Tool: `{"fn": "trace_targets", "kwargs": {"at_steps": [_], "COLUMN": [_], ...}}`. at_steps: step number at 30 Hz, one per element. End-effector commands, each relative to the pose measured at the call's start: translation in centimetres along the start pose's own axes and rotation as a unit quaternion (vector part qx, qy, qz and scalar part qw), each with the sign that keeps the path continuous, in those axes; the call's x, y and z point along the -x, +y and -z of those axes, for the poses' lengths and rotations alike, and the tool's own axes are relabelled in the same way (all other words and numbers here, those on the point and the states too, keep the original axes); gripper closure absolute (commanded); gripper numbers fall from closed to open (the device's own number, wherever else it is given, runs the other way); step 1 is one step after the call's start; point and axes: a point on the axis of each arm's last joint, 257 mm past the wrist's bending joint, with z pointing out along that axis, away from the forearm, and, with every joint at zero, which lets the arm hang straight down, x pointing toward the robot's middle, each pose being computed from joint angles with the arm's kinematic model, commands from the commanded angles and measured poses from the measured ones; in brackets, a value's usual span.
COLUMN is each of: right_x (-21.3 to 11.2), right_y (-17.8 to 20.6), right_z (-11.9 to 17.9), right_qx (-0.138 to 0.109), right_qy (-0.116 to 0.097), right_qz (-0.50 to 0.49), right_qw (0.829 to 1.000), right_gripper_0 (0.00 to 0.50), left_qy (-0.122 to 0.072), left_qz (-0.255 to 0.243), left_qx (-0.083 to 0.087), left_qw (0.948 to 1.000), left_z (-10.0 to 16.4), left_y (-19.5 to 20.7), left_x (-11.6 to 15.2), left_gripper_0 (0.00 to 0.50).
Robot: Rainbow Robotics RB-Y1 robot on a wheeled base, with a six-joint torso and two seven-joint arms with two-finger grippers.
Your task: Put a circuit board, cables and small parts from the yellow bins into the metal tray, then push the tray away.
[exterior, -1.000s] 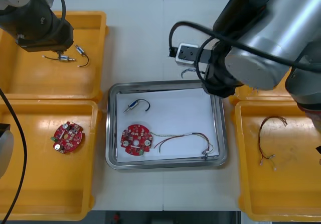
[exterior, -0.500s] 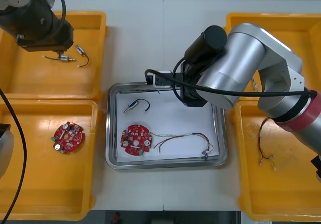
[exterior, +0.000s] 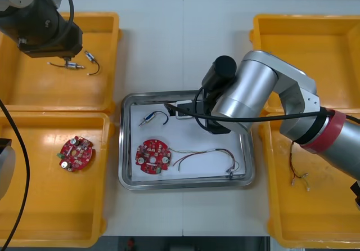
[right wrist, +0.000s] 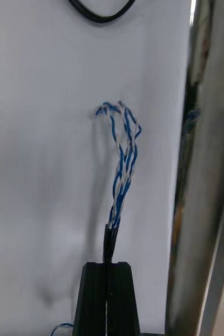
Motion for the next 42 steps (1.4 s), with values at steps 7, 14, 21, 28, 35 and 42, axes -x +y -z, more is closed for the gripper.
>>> {"fn": "trace_targets", "kwargs": {"at_steps": [7, 14, 21, 28, 35, 42], "right_x": [2.2, 2.9, 2.9, 2.1, -1.2, -1.5], "right_y": [1.9, 1.4, 0.8, 0.5, -0.9, -4.9], "right_z": [-0.4, -0.2, 1.6, 5.0, 9.6, 13.6], "right_qx": [0.014, 0.005, 0.004, 0.028, 0.053, -0.006], "right_qy": [-0.027, -0.040, -0.038, -0.027, 0.004, -0.044], "right_qz": [0.029, 0.025, 0.016, -0.016, -0.121, -0.252], "right_qw": [0.999, 0.999, 0.999, 0.999, 0.991, 0.967], "right_gripper_0": [0.245, 0.000, 0.000, 0.000, 0.000, 0.000], "left_qy": [-0.011, -0.011, -0.011, -0.012, -0.013, -0.014], "left_qz": [-0.053, -0.054, -0.055, -0.058, -0.060, -0.074], "left_qx": [-0.011, -0.012, -0.013, -0.016, -0.022, -0.024], "left_qw": [0.9985, 0.9984, 0.9983, 0.9981, 0.9979, 0.9968], "left_z": [0.8, 0.8, 0.8, 1.0, 1.1, 1.2], "left_y": [-0.9, -1.0, -1.0, -1.2, -1.6, -2.4], "left_x": [0.2, 0.2, 0.2, 0.2, 0.2, 0.0], "left_gripper_0": [0.498, 0.500, 0.500, 0.499, 0.500, 0.498]}}
